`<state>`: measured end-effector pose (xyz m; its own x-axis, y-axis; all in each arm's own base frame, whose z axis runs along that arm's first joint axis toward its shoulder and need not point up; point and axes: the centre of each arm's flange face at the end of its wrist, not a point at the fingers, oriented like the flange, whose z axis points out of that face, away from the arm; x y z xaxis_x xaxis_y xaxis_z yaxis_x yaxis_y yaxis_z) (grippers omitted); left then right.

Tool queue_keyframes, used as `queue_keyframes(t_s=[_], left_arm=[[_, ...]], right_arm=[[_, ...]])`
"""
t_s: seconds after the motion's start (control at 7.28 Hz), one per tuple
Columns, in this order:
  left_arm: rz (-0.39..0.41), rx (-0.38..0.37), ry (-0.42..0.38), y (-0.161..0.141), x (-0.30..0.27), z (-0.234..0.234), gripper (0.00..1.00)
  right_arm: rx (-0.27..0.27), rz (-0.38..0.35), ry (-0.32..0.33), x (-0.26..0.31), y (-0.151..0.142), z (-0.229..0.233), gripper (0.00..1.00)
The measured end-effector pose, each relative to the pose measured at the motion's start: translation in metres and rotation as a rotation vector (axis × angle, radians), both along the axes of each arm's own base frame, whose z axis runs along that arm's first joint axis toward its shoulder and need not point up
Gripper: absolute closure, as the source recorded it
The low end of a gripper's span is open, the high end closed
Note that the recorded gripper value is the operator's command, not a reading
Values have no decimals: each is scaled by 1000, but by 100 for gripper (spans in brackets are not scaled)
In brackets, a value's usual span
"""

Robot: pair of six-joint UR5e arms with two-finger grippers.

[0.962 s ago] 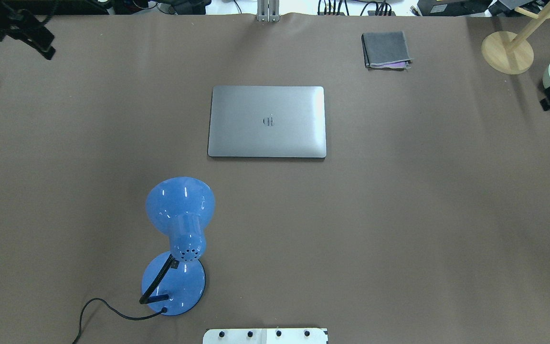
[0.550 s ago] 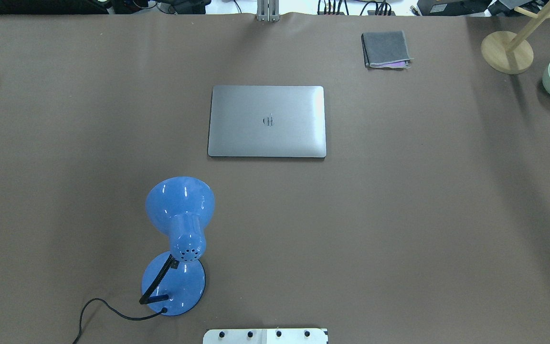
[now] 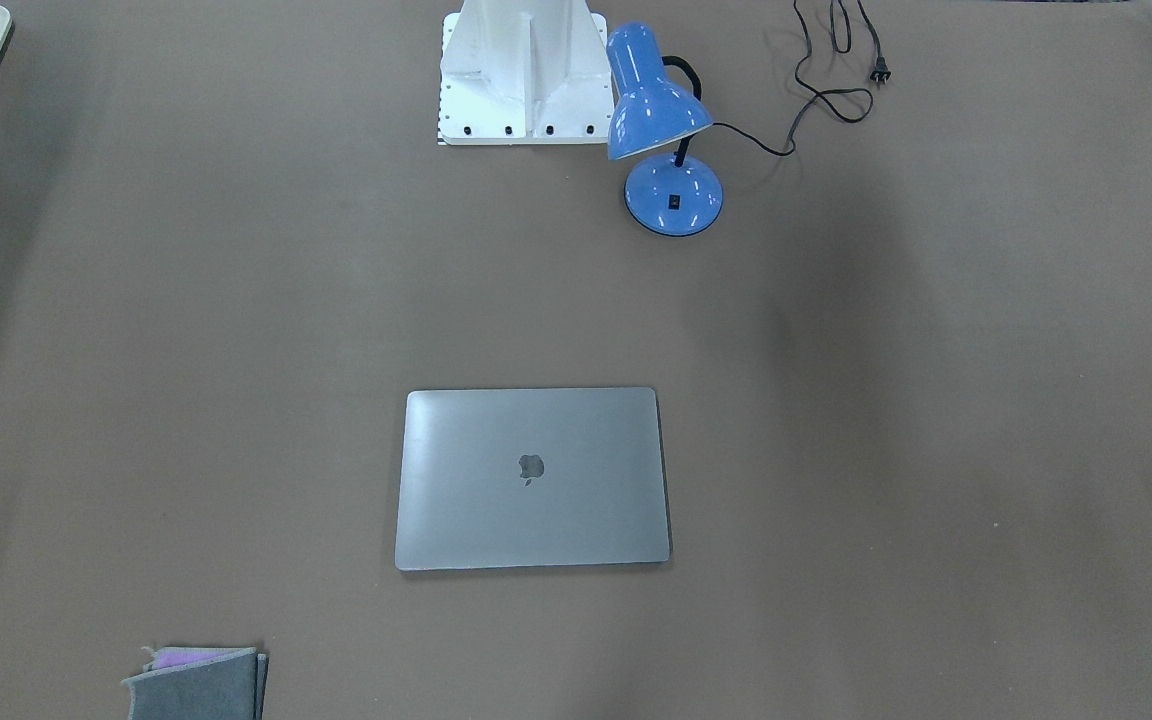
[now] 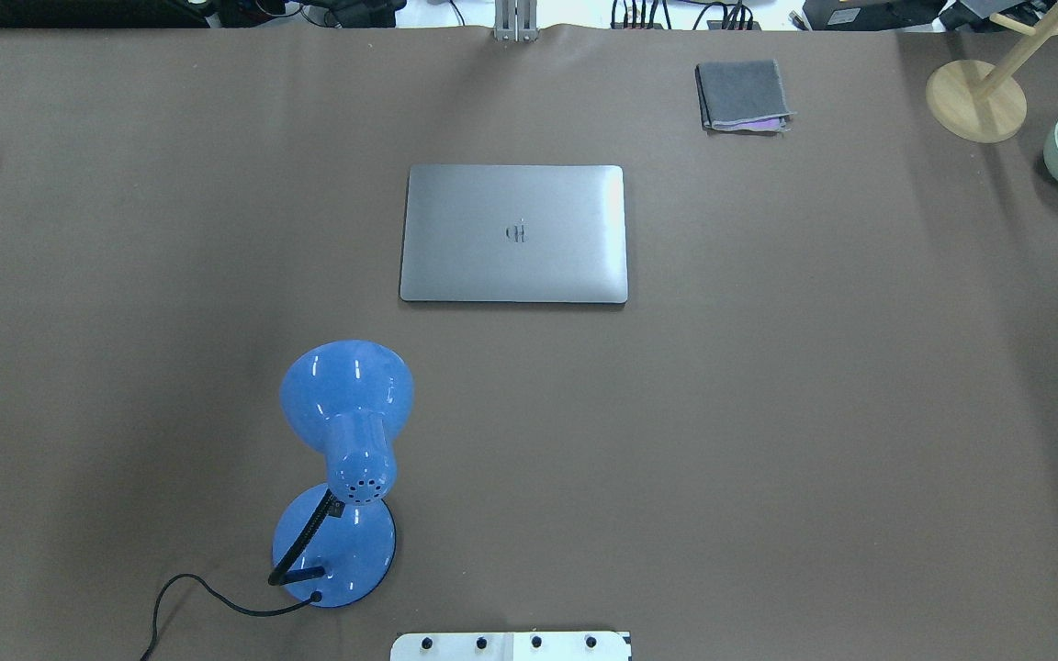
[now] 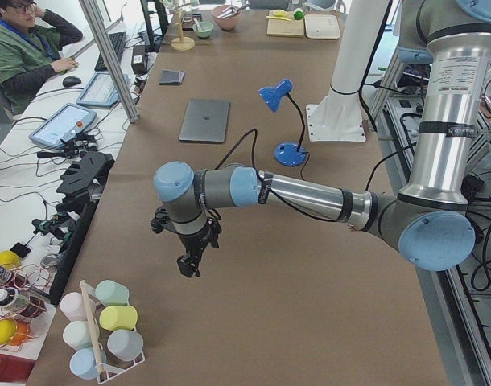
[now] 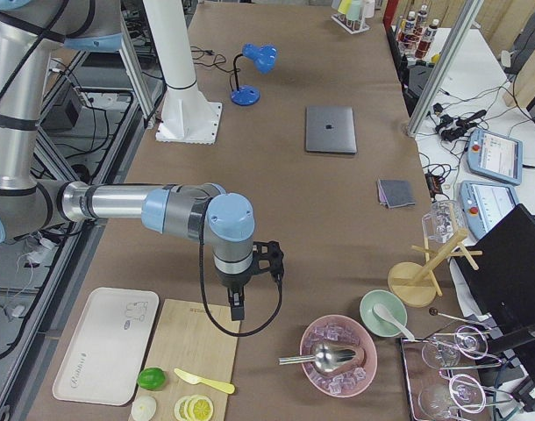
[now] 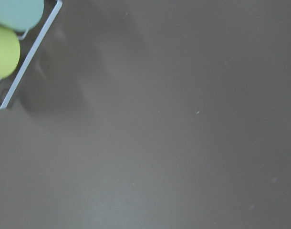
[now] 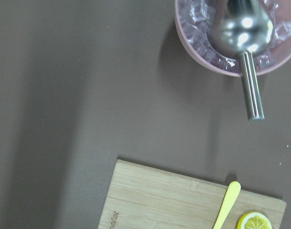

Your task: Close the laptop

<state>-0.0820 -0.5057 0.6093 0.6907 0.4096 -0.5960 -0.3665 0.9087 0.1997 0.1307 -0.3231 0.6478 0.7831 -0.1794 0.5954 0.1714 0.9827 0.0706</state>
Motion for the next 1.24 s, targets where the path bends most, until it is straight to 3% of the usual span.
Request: queue_keyframes(t_s=[0.55,0.82,1.24], left_arm=[[-144,-47,120,25,-1,10,1],[-156,-59,125,30,0,13,1],[-150,-41,123,34,1,12,1]], right_arm=[[-46,-19,23,-18,-12,10,0],[-89,12,36,-38,-28,2,0],[-82,12,37,-46,-35,-2,0]])
